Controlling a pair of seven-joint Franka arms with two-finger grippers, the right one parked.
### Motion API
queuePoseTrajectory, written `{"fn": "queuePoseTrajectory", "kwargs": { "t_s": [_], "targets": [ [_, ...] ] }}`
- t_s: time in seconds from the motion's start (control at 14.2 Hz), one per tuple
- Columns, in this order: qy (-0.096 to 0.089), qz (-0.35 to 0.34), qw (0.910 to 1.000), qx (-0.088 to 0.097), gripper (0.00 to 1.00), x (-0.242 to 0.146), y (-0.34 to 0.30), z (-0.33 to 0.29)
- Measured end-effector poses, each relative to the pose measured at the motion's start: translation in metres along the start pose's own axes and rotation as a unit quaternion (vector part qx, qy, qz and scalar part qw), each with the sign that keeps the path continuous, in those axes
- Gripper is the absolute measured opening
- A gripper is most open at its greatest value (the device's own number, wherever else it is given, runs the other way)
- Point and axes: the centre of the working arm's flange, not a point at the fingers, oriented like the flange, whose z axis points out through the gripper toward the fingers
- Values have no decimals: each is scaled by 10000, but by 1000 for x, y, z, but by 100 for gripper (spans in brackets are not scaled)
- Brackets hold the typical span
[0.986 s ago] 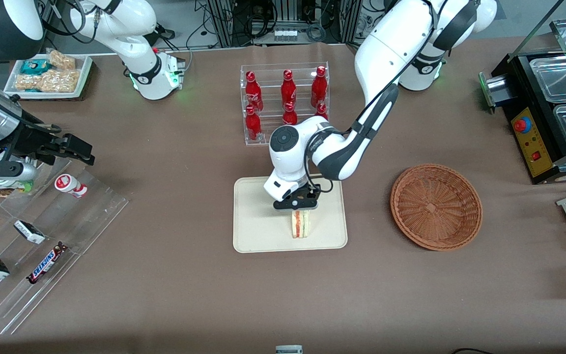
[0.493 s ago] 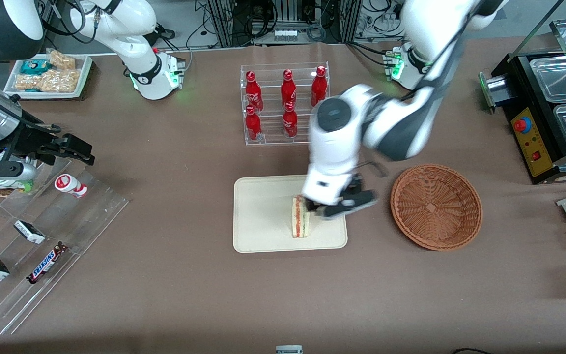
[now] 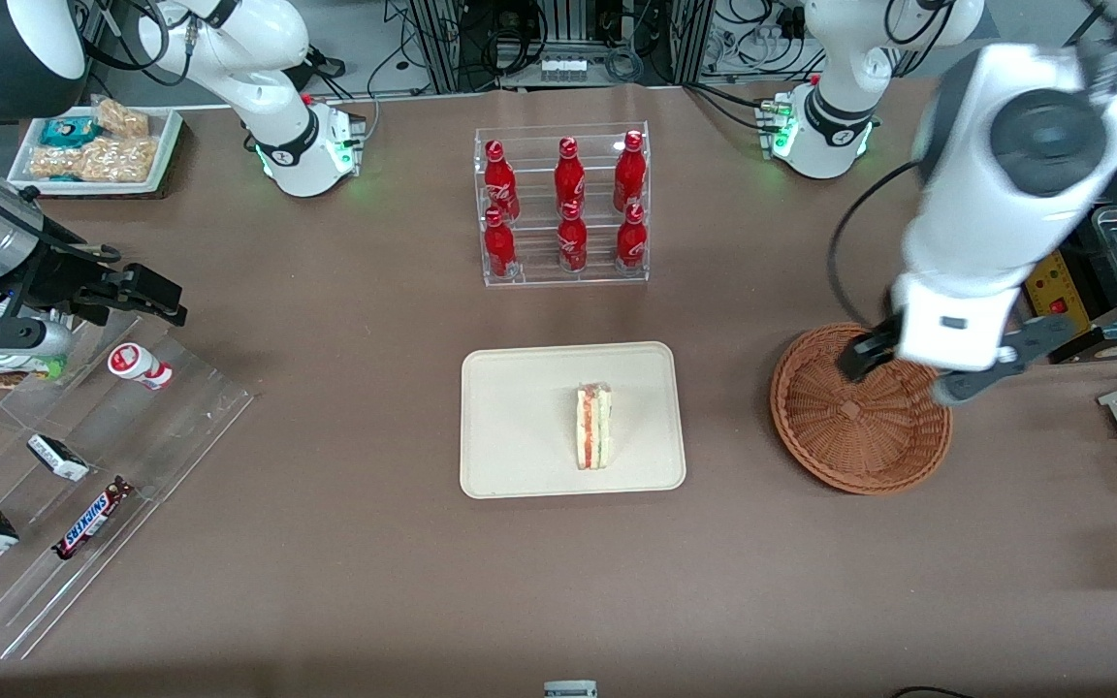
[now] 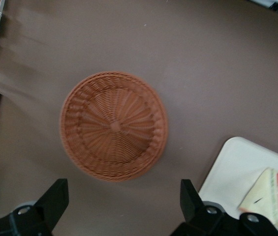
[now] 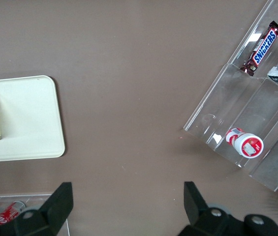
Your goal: Place sandwich from basket to tray
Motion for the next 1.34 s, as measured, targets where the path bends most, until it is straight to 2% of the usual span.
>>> {"fn": "queuePoseTrajectory", "kwargs": {
  "t_s": [0.14, 0.35, 0.42, 0.56, 0.77, 1.13, 1.34],
  "targets": [
    [-262, 445, 9986, -81, 100, 3, -56, -1],
    [-536, 1022, 9929, -294, 100, 4, -128, -2],
    [-562, 1227, 9901, -395, 100, 7, -150, -4],
    [-499, 1557, 9850, -542, 100, 15, -181, -9],
    [-363, 1805, 9812, -579, 100, 29, -169, -15],
    [-300, 2016, 9783, -369, 100, 57, -134, -8],
    [-419, 1979, 9788, -331, 100, 52, -143, -18]
  ]
}}
